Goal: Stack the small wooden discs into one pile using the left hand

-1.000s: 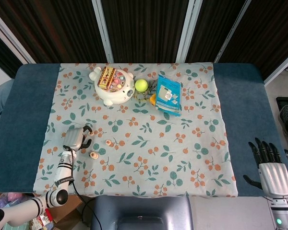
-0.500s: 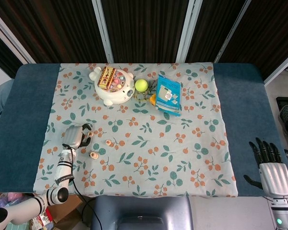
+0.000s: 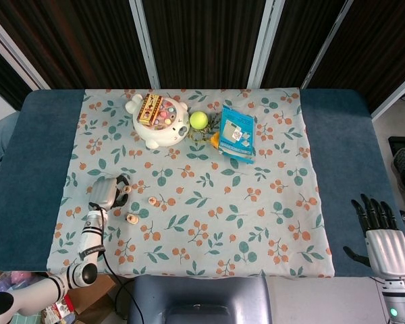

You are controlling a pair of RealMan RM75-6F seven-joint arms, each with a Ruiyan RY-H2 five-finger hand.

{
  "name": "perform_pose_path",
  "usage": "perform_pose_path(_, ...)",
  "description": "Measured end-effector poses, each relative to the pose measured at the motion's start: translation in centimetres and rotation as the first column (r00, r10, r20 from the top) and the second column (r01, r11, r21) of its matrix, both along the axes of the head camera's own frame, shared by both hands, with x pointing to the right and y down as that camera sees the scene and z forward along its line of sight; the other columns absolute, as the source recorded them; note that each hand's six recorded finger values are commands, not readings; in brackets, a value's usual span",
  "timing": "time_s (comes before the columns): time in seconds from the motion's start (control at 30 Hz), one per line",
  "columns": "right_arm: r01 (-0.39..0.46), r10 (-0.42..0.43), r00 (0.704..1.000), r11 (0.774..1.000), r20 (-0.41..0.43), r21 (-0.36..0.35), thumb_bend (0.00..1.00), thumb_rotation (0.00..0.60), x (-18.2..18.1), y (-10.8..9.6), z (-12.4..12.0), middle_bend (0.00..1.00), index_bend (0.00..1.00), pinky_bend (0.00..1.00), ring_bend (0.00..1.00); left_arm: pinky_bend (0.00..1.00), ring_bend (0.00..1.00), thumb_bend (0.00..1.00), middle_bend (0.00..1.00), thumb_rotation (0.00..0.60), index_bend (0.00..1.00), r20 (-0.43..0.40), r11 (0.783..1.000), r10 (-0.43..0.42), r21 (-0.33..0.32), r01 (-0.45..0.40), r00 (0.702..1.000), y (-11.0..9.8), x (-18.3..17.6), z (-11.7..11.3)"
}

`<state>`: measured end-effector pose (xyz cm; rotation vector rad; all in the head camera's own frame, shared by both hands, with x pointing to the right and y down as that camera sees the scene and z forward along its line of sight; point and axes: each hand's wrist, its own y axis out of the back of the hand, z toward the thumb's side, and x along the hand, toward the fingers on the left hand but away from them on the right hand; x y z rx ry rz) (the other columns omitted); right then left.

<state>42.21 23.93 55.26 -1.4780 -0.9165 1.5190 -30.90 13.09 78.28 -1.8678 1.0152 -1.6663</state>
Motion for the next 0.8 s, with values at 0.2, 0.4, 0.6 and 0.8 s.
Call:
perform_pose_path(0.2,0.000,0.000,1.000,1.000,-0.001,0.000,0.12,0.600,0.0,0.0,0.0,0.00,0.00,0.00,0.00,1.00,1.00,0.40,1.00,0.600,0.47,0.004,1.000,-0.001,0.001,0.001,1.000,0.0,-0.1,0.1)
perform_pose_path(0.4,-0.001,0.001,1.000,1.000,-0.002,0.002,0.12,0.600,0.0,0.0,0.0,0.00,0.00,0.00,0.00,1.00,1.00,0.40,1.00,0.600,0.49,0.002,1.000,-0.004,0.005,0.004,1.000,-0.1,-0.2,0.0)
perform_pose_path(0.6,0.000,0.000,1.000,1.000,-0.003,0.001,0.12,0.600,0.0,0.0,0.1,0.00,0.00,0.00,0.00,1.00,1.00,0.40,1.00,0.600,0.50,-0.014,1.000,0.001,0.025,0.000,1.000,-0.3,0.0,-0.8)
perform_pose_path(0.8,0.006,-0.006,1.000,1.000,-0.006,-0.007,0.12,0.600,-0.2,0.0,0.3,0.00,0.00,0.00,0.00,1.00,1.00,0.40,1.00,0.600,0.51,-0.056,0.998,0.034,0.062,-0.031,0.998,-0.1,1.0,-2.6)
